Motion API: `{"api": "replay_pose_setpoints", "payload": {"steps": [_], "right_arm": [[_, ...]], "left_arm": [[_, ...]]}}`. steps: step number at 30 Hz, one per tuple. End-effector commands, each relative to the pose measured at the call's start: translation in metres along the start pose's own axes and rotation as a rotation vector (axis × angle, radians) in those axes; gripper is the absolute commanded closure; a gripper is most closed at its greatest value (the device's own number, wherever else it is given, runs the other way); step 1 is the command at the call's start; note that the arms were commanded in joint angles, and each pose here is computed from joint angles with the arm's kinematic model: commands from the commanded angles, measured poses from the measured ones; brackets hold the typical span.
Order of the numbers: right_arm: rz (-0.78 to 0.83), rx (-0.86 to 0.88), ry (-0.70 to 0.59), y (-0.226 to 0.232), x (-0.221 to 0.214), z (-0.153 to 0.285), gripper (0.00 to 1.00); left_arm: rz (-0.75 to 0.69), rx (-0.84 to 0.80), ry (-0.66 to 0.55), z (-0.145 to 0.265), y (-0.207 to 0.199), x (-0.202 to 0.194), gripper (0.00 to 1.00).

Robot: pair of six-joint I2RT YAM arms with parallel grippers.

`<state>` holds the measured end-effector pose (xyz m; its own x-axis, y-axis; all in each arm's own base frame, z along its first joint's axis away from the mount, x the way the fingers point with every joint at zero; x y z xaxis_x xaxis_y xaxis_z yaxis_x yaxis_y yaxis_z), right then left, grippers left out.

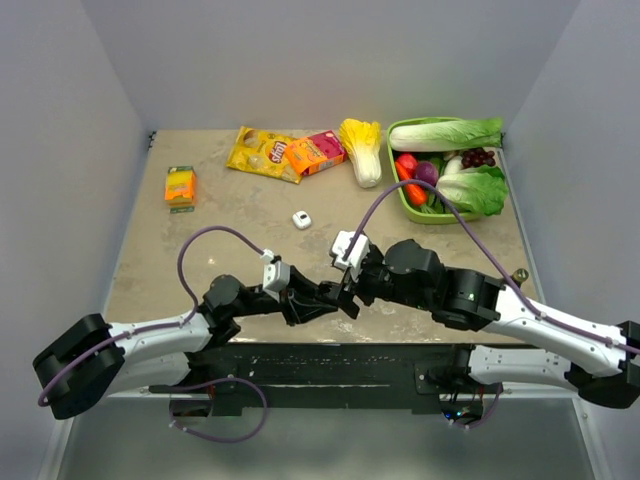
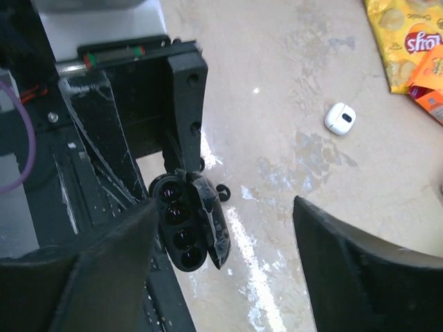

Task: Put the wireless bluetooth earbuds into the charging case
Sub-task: Adjust the charging case, then pick up the earbud from the center of the board.

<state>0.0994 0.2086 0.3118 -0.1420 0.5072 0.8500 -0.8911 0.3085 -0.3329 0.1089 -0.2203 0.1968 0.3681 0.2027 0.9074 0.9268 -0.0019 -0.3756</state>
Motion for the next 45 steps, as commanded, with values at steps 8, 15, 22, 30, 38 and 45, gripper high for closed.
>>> {"api": "replay_pose_setpoints", "payload": {"steps": [8,15,22,30,38,45], "right_arm": [[-0.321,-0.424,-0.220,-0.032,0.017,0.028,0.02],[-0.551,-0.385,-0.115,-0.027,-0.041,-0.011,0.02],[-0.583,-0.132,0.045,0.010,-0.092,-0.067,0.32],[-0.577,-0.047,0.137,0.028,-0.126,-0.101,0.95],[-0.588,0.016,0.212,0.041,-0.151,-0.126,1.00],[-0.581,-0.016,0.226,0.038,-0.152,-0.134,0.98]], "left_arm": [[-0.101,0.062,-0.150,0.017,-0.004,0.007,1.00],[-0.165,0.221,-0.311,0.050,-0.010,0.011,1.00],[-0.178,0.279,-0.373,0.069,-0.014,0.008,1.00],[-0.150,0.285,-0.383,0.070,-0.013,0.003,1.00],[-0.133,0.273,-0.358,0.066,-0.012,0.002,1.00],[-0.125,0.287,-0.344,0.067,-0.010,-0.002,1.00]]}}
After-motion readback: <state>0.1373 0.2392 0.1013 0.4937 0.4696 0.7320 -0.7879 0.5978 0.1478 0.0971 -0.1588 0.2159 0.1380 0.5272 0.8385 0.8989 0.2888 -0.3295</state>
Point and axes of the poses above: each gripper's point midway between its finger pads, its own z axis back along the fingers, its own y axis along the line the jaws close on, x = y × z, the point moved 10 cm from there along z, back along the fingers, and after that the axes turned 12 degrees about z, right-handed, at the moved point
